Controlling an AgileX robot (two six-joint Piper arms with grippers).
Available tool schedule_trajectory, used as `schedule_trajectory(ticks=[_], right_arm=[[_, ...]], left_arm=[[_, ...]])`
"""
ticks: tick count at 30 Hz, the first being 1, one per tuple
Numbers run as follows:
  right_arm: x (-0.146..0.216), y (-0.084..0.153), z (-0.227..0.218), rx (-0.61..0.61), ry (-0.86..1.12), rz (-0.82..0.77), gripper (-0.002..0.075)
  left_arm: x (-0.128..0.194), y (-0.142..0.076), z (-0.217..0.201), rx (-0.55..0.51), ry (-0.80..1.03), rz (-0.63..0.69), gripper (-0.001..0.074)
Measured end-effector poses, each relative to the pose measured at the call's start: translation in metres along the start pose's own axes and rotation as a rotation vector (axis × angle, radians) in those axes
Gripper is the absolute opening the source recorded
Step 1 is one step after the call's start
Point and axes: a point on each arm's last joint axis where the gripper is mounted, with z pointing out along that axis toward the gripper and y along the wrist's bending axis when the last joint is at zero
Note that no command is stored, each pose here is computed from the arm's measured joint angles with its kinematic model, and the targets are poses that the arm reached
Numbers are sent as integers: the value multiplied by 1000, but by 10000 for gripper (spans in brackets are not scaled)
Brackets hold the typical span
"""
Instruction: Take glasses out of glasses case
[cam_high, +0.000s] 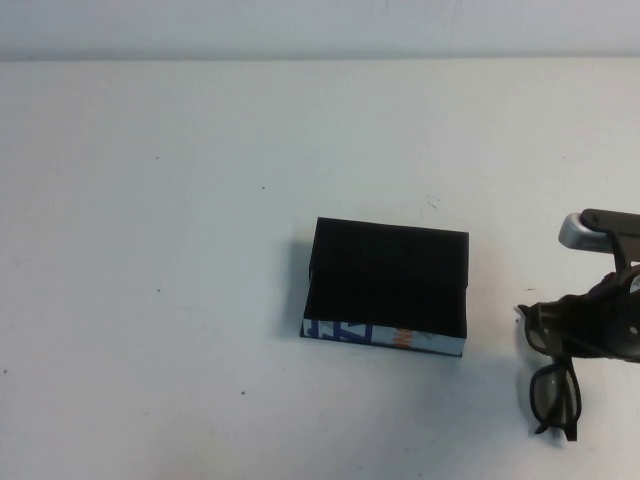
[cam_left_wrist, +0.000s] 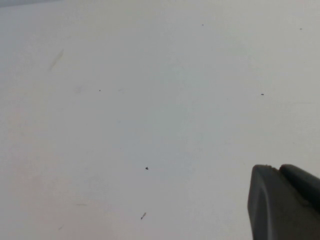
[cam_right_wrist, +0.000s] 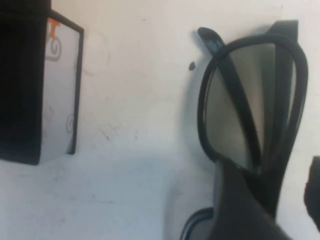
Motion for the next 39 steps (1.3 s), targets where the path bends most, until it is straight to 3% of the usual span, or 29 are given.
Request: schedule_trajectory(ticks=[7, 16, 21, 26, 34, 39], right_arm=[[1, 5, -39, -35, -69, -75, 260], [44, 7, -194, -175, -609, -204, 48], [88, -2, -250, -239, -853, -225, -7], [119, -11, -254, -256, -899, -233, -15], [134, -16, -213, -281, -737, -194, -16], [139, -26, -183, -184, -672, -229, -16]], left_arm=[[0, 0, 0, 0, 0, 0, -4], [0, 0, 0, 0, 0, 0, -4], [0, 0, 0, 0, 0, 0, -4], [0, 0, 0, 0, 0, 0, -4], [0, 0, 0, 0, 0, 0, -4], [0, 0, 0, 0, 0, 0, -5]])
